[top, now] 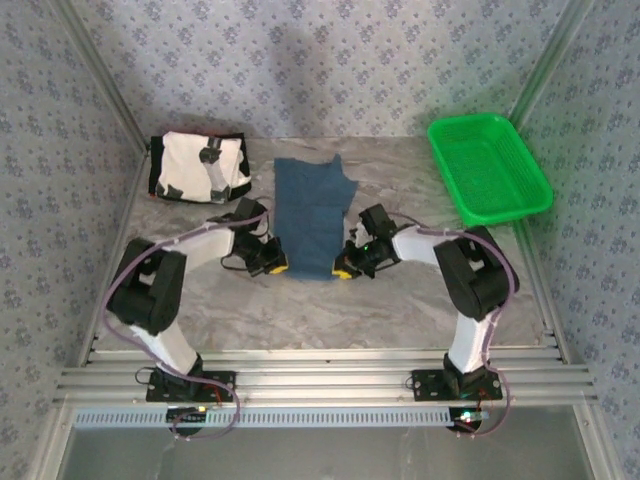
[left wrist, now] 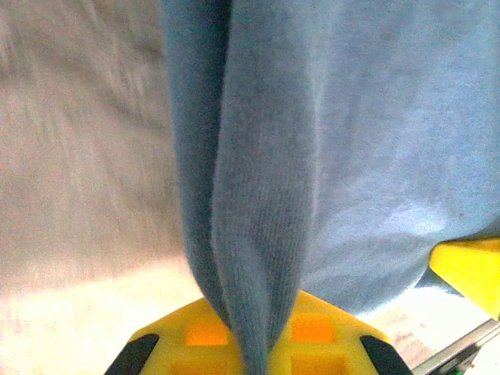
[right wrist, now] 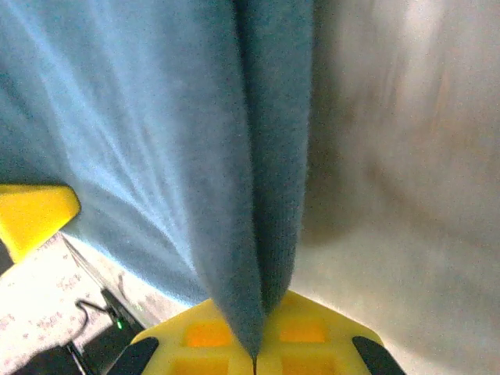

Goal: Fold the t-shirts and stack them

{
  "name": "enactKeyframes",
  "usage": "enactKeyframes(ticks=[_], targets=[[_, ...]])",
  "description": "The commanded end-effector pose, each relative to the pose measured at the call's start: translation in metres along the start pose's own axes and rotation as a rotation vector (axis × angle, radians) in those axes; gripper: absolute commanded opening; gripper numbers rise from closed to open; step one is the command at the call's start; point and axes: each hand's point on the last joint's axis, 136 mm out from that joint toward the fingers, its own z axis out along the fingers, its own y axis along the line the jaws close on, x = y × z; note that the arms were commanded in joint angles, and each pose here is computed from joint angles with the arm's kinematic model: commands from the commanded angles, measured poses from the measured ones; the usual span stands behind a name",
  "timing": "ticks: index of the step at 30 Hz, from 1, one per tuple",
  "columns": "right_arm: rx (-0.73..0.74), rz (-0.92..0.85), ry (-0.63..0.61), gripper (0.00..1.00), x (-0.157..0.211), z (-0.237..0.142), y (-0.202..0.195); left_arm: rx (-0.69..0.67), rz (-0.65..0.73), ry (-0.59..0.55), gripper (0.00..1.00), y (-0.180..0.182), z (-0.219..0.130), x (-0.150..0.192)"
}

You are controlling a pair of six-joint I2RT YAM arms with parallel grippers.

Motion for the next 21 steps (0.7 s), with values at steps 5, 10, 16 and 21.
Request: enactKeyframes(ticks=[5, 10, 16, 21], targets=[[0.082, 0.046, 0.016, 0.0, 0.094, -0.015, -0.004, -0.058, -0.005, 0.035, 0.0, 0.018, -0.025, 0.093], [0.135, 0.033, 0.017, 0.0, 0.156, -0.033, 0.0, -0.019, -0.031, 0.024, 0.0, 0.018, -0.051, 0.145], [0.067, 0.037, -0.076, 0.0, 0.168, -0.071, 0.024, 0.09, -0.064, -0.019, 0.0, 0.0, -0.082, 0.149], [0.02, 0.021, -0.116, 0.0, 0.139, -0.099, 0.055, 0.168, -0.066, -0.031, 0.0, -0.032, -0.099, 0.116]])
